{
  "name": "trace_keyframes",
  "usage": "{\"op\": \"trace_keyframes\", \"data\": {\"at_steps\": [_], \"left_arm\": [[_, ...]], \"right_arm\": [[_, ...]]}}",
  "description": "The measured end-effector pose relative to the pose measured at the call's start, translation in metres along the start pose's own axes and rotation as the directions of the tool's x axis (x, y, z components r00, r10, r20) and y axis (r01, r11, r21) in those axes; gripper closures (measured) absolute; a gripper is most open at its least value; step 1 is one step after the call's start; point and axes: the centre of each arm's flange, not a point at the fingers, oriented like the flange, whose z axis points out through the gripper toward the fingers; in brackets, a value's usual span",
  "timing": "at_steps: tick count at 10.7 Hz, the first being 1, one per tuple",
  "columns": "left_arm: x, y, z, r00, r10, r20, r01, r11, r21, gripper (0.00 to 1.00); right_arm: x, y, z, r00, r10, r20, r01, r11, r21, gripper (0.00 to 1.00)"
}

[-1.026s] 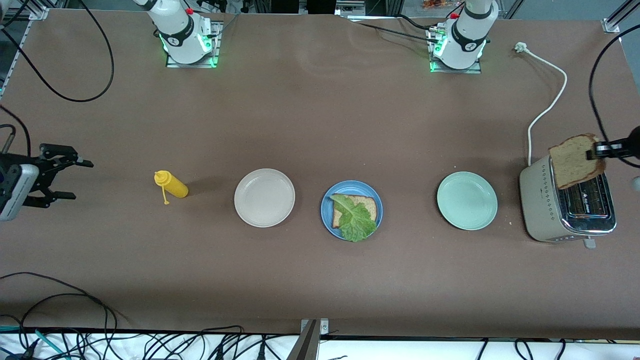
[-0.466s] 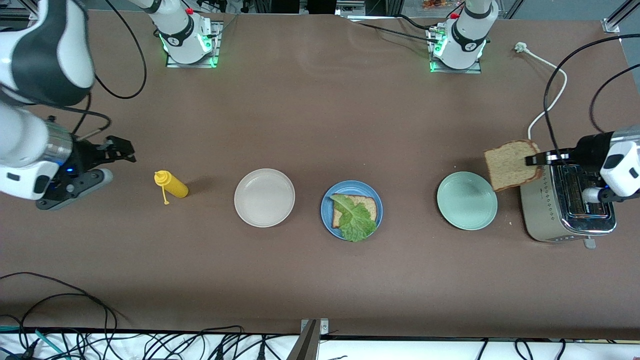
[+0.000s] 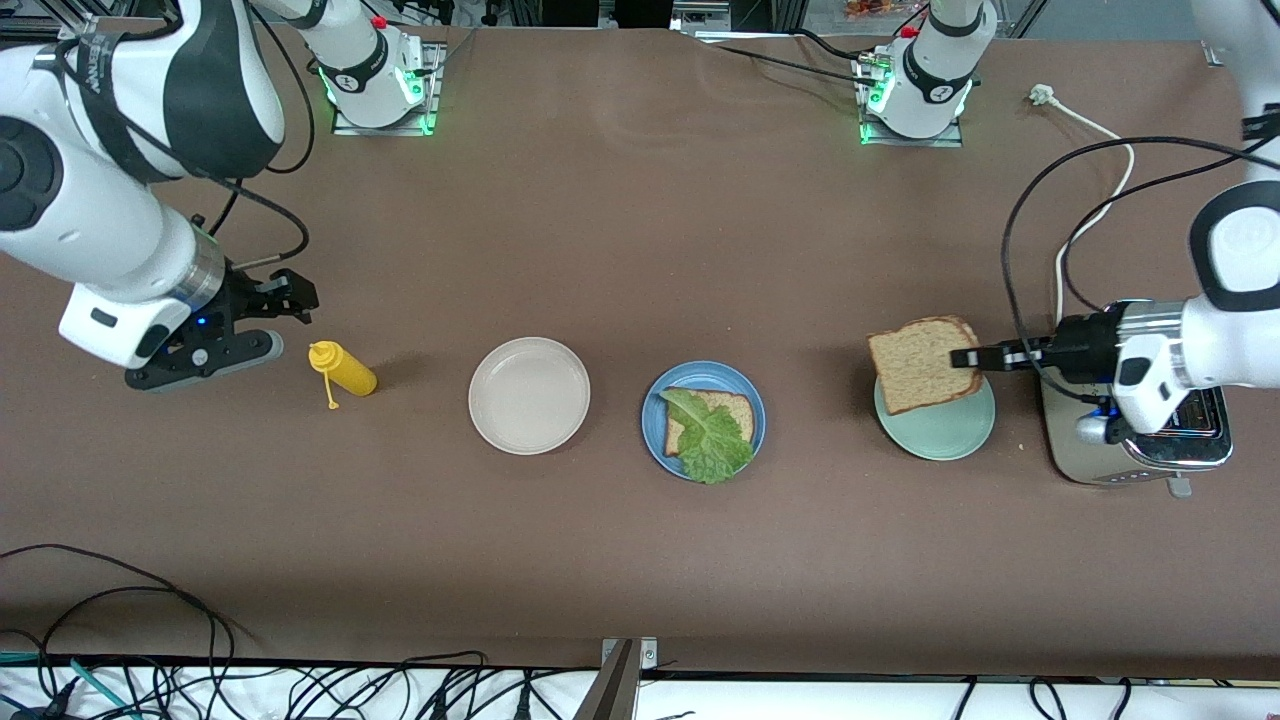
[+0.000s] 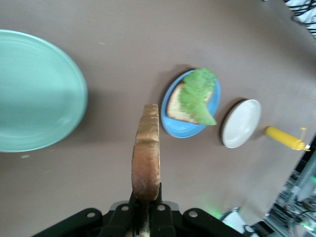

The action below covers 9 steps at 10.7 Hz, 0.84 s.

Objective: Make sandwich in blue plate with both arms
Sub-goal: 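Carry the bread slice with the left gripper over the blue plate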

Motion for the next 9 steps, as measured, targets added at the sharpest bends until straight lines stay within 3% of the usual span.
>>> {"op": "trace_keyframes", "data": {"at_steps": [5,9], "left_arm": [[0.02,0.053,0.077,1.0,-0.029,0.01,0.03,0.978,-0.205,0.9],[0.03,0.08,0.159,0.999,-0.05,0.017,0.053,0.97,-0.238,0.9]], "right_arm": [[-0.065,0.041,-0.025,0.994,0.079,-0.071,-0.076,0.996,0.047,0.0],[-0.094,0.098,-0.041,0.975,0.201,-0.099,-0.195,0.978,0.067,0.0]]}}
